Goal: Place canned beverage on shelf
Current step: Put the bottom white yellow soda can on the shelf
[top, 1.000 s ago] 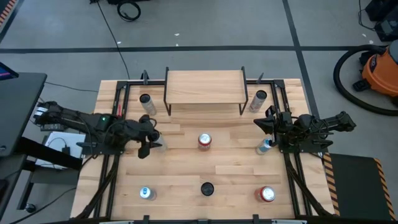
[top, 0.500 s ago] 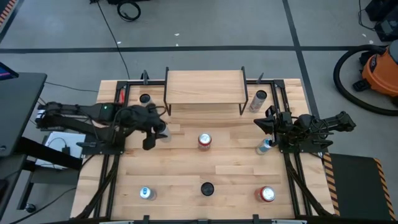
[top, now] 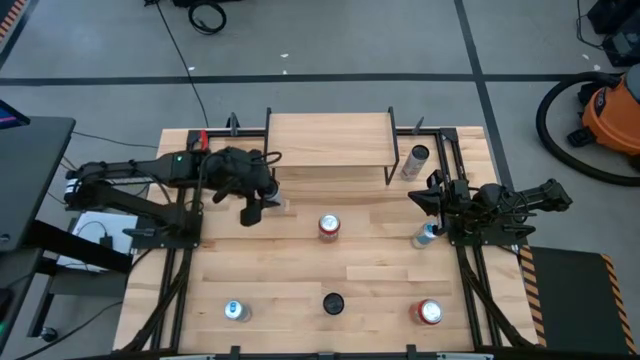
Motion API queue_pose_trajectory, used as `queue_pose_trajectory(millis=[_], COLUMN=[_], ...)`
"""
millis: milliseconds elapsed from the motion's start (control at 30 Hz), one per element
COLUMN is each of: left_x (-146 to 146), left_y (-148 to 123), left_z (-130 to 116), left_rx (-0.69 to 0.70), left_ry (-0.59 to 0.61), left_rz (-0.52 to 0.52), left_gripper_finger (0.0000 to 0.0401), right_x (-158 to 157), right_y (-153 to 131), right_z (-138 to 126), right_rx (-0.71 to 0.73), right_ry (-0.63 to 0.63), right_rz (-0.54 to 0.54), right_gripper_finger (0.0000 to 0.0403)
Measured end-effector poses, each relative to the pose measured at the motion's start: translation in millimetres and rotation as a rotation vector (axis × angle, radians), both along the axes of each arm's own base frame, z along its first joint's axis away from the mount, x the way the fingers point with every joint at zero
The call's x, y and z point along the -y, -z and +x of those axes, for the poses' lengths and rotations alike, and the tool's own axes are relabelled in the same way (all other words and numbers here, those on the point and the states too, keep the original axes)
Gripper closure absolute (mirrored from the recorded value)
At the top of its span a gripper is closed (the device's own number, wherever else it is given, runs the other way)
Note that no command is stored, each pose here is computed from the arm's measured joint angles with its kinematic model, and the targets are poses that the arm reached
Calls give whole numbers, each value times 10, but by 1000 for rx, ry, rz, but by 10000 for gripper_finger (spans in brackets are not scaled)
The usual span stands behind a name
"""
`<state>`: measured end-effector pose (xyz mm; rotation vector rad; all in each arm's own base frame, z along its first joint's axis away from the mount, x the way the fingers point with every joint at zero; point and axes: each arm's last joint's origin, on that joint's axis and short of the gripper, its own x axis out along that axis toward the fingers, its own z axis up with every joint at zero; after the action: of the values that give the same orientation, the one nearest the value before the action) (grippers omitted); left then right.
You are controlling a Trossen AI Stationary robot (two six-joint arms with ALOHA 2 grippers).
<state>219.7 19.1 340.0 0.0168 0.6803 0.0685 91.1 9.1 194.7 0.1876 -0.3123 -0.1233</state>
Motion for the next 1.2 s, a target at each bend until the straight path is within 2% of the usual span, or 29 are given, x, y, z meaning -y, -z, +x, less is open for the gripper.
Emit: queue_pose_trajectory(millis=[367,500,800,967,1200], left_x=[-245,-360,-671,-882,-1163], left_y=[-125,-217,-398,-385,-433], left_z=[134,113,14,56,180], left_rx=[16,53,110,58,61], left_ry=[8,25,-16,-40,-51], left_rz=[12,-7,0,4,-14], left_gripper_finger=[145,145,145,145,145], right_x=[0,0,0,0,-1], right_y=[0,0,2,2,14], right_z=[0,0,1,1,4], right_rx=[0,0,-3,-3,-13], right_ry=[0,0,0,0,-3], right_rz=[0,0,0,0,7], right_gripper_finger=[387,387,387,387,387])
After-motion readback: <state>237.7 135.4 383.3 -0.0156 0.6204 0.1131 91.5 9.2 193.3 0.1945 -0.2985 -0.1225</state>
